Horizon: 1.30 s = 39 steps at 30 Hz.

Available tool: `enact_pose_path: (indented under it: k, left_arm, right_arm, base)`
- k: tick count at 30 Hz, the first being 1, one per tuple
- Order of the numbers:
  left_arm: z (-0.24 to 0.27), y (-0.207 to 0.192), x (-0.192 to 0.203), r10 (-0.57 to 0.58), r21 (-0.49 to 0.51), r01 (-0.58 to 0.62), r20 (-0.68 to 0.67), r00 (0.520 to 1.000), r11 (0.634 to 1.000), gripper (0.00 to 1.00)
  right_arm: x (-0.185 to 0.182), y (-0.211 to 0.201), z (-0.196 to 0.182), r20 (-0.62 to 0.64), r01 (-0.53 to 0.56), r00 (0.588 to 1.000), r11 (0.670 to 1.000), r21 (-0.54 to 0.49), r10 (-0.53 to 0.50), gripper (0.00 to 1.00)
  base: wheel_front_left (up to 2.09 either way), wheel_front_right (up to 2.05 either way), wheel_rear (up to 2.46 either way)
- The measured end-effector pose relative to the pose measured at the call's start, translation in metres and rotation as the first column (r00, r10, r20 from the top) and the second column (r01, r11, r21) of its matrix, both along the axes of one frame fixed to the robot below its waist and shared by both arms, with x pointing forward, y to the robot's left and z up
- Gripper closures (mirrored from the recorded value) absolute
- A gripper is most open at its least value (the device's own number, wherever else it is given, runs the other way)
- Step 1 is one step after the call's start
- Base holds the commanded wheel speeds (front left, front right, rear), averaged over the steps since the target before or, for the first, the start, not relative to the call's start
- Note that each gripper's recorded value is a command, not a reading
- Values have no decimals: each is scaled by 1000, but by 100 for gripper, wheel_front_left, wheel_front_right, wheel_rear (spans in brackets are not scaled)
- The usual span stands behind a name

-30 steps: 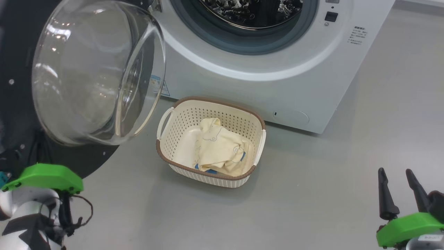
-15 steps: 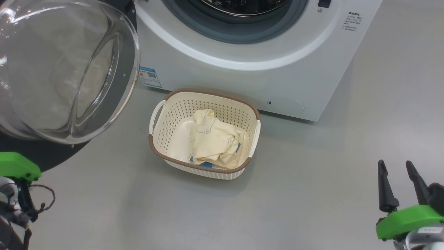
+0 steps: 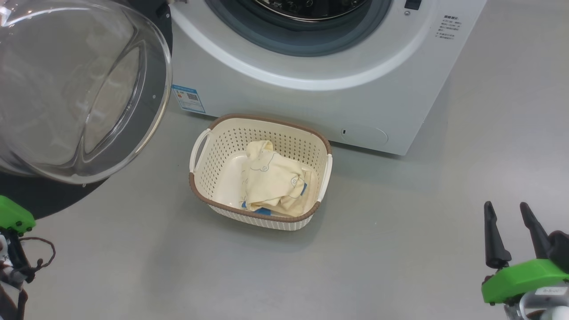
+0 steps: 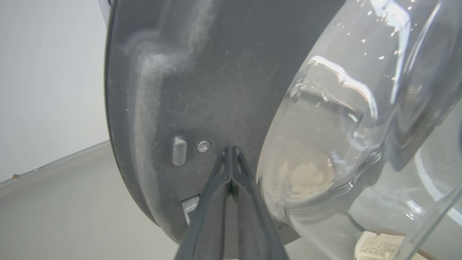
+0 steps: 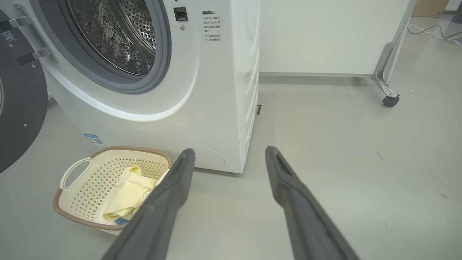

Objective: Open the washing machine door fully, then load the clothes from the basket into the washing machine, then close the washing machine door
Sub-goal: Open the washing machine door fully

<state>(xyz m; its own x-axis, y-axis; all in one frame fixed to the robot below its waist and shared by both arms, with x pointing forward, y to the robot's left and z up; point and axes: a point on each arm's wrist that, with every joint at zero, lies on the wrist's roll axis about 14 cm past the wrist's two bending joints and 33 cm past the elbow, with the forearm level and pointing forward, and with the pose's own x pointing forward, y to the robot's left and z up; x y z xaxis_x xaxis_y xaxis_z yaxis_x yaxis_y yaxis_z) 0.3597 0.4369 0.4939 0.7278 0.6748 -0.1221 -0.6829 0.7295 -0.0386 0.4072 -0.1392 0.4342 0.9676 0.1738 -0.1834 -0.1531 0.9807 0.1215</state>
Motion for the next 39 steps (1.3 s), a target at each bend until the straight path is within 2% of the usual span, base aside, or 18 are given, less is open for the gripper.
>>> enact_pose_path:
  k: [16,27,29,30,35,37,39]
  left_arm:
    - [7,-5,-3,-12,20,11,33,999,1000,100]
    - [6,-67,-5,-156,33,154,100,983,988,100]
    - [10,-88,-4,-216,45,212,120,969,976,99]
    - [10,-88,-4,-216,45,212,120,969,976,88]
    - [22,-125,1,-309,60,303,170,936,951,51]
    - [24,-143,5,-351,56,347,188,917,936,18]
    - [25,-163,8,-396,54,394,199,896,918,0]
  right_arm:
    - [-4,-5,6,14,14,1000,1000,-3,-14,0]
    - [-12,-15,12,25,41,999,999,-7,-41,0]
    - [-15,-20,15,35,56,998,998,-8,-56,0]
    - [-15,-20,15,35,56,998,998,-8,-56,0]
    - [-20,-30,19,42,83,996,996,-11,-83,0]
    - [-22,-33,19,45,93,995,996,-12,-93,0]
    - [-25,-37,20,46,105,994,994,-13,-104,0]
  base:
    - [0,0,0]
    - [0,0,0]
    - [0,0,0]
    - [0,0,0]
    - [0,0,0]
    - [0,0,0]
    - [0,0,0]
